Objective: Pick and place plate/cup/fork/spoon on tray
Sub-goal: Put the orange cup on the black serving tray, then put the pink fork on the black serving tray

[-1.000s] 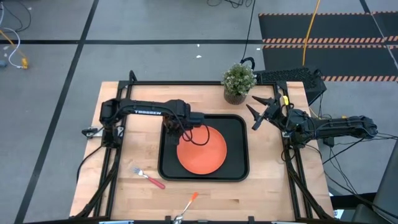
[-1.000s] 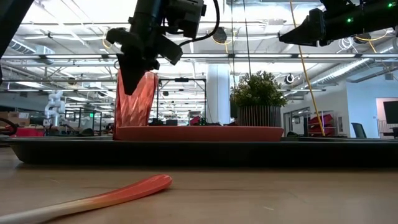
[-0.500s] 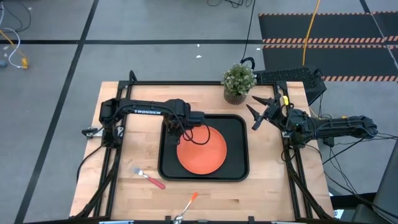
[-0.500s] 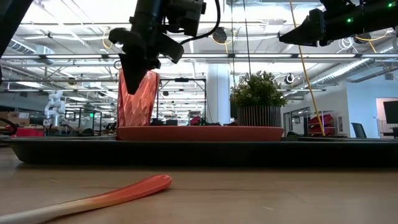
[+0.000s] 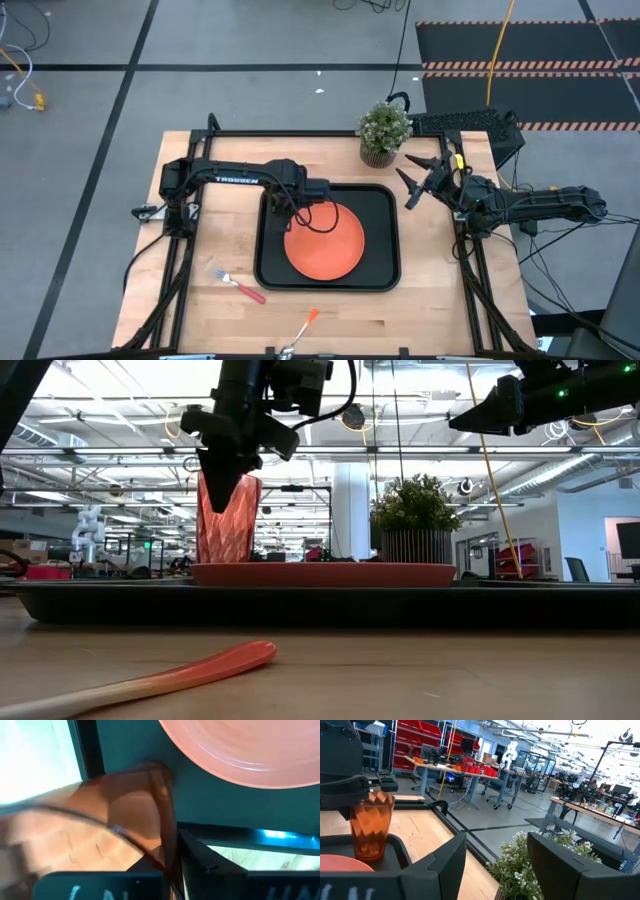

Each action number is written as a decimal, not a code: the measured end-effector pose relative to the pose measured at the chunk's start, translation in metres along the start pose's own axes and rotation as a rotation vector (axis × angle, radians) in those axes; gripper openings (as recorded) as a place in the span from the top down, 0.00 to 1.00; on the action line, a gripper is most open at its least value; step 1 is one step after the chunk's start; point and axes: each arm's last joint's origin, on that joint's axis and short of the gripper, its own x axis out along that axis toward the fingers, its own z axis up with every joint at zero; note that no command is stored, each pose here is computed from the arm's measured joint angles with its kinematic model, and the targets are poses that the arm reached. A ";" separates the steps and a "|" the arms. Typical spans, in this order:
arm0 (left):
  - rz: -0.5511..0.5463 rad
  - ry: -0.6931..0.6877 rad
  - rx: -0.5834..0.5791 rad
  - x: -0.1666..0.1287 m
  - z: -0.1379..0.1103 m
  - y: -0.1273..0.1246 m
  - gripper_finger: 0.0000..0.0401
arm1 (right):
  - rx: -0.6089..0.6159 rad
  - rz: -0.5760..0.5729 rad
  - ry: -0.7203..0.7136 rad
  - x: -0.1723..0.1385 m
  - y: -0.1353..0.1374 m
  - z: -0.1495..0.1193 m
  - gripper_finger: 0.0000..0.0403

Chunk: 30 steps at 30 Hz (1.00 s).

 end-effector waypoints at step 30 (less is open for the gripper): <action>0.033 -0.101 -0.073 -0.047 -0.001 0.002 0.76 | 0.007 -0.002 -0.010 0.000 0.000 0.001 0.50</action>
